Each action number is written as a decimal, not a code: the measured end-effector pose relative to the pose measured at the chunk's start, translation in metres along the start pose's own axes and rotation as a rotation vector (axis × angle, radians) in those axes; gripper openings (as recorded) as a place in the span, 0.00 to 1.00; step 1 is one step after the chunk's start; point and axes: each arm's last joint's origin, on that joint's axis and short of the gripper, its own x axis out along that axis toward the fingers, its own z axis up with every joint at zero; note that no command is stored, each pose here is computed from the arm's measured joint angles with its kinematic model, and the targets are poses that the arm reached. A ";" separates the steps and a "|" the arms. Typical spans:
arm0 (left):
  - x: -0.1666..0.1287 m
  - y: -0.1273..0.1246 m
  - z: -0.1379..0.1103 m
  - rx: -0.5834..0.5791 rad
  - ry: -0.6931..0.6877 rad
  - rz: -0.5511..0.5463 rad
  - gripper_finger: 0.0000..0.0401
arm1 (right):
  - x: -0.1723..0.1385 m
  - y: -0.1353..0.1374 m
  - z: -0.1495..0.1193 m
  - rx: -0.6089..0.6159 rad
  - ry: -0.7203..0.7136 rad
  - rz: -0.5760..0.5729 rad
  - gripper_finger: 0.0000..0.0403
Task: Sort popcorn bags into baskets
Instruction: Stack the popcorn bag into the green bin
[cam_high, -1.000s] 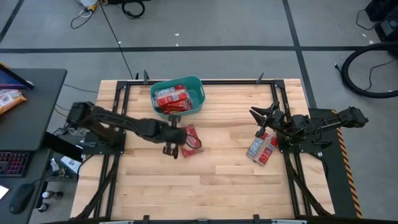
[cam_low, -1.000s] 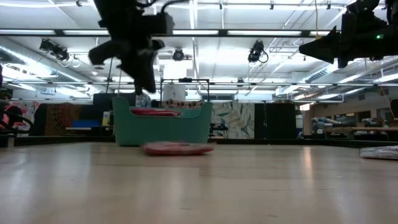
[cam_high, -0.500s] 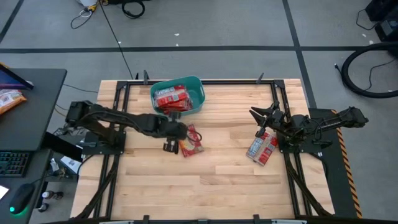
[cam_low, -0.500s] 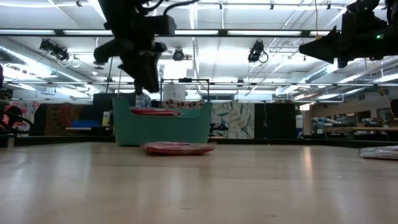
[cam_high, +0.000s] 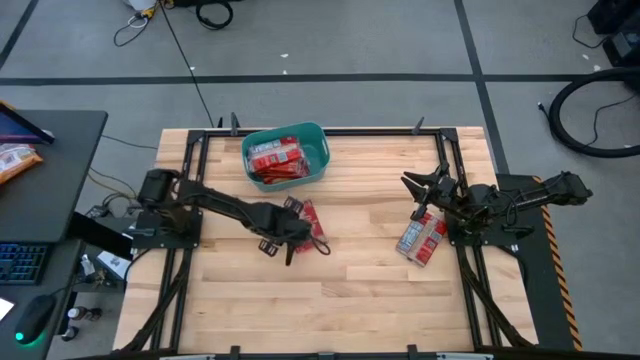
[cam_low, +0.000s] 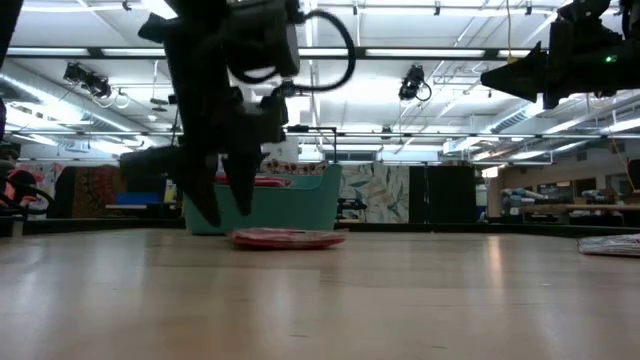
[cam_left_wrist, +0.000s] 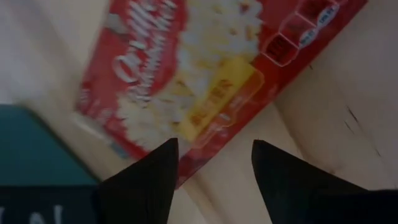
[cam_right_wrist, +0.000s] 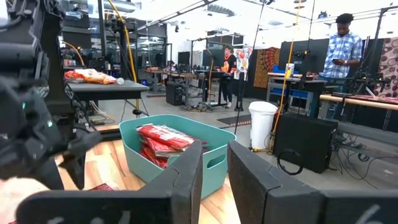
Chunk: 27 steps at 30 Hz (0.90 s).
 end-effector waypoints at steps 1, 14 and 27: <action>0.004 -0.002 0.001 0.006 0.009 -0.004 0.52 | 0.000 0.000 0.000 0.000 0.000 0.000 0.20; 0.029 -0.012 0.007 0.000 0.061 -0.031 0.31 | 0.000 0.000 0.000 0.000 0.000 0.000 0.20; 0.026 -0.014 0.008 -0.163 0.052 -0.032 0.02 | 0.000 0.000 0.000 0.000 0.000 0.000 0.20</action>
